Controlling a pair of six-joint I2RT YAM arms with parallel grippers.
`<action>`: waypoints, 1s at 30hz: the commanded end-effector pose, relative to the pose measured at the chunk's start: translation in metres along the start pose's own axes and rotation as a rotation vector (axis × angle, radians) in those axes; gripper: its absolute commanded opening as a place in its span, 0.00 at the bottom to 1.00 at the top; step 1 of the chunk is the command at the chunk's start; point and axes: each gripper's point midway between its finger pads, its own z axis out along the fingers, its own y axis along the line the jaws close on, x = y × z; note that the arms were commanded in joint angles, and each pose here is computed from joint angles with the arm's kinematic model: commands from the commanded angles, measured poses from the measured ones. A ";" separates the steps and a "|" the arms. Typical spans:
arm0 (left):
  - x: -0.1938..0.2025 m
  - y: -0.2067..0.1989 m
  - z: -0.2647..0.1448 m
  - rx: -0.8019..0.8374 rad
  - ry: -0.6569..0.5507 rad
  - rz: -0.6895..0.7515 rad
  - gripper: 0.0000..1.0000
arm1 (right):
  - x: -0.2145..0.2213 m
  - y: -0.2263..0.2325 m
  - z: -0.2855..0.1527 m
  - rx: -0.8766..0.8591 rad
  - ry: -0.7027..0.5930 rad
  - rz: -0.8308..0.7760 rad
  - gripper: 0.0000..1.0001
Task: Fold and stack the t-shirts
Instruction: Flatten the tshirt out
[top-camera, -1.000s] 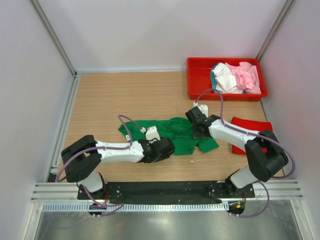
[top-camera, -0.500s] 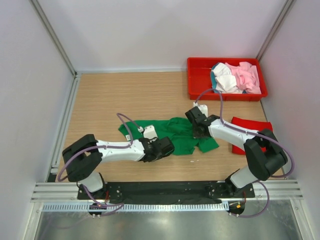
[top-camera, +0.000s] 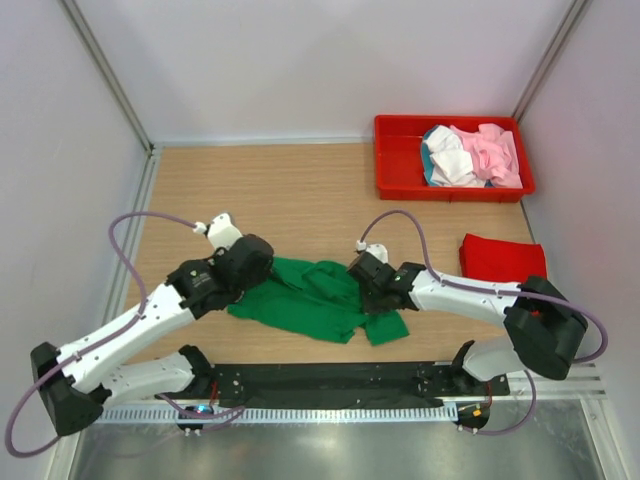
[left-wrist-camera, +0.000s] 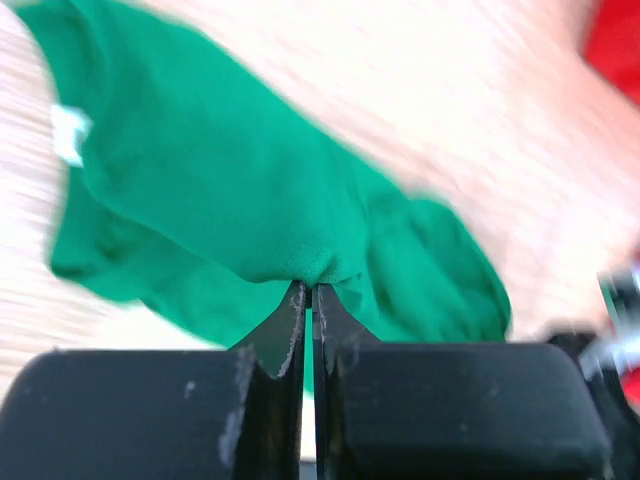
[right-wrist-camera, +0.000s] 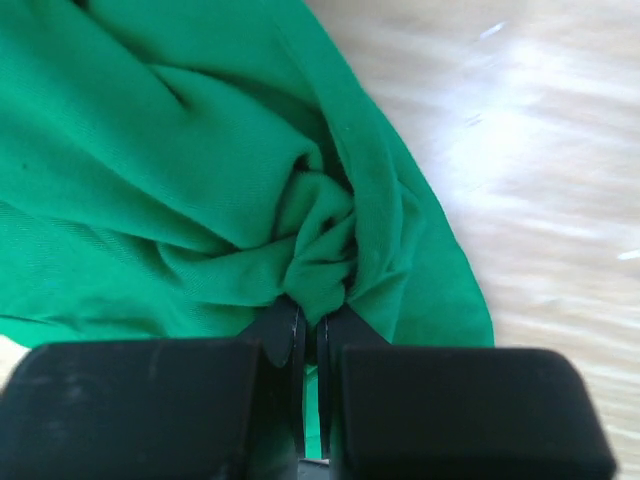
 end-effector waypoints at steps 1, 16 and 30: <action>-0.031 0.038 0.006 -0.107 -0.061 0.074 0.01 | 0.021 0.001 -0.009 0.004 0.073 0.054 0.13; -0.047 0.040 0.067 -0.144 -0.019 0.072 0.00 | 0.040 0.005 -0.068 -0.066 0.056 -0.011 0.58; -0.046 0.050 0.080 -0.163 -0.003 0.055 0.00 | 0.074 0.023 -0.055 -0.101 0.062 -0.064 0.54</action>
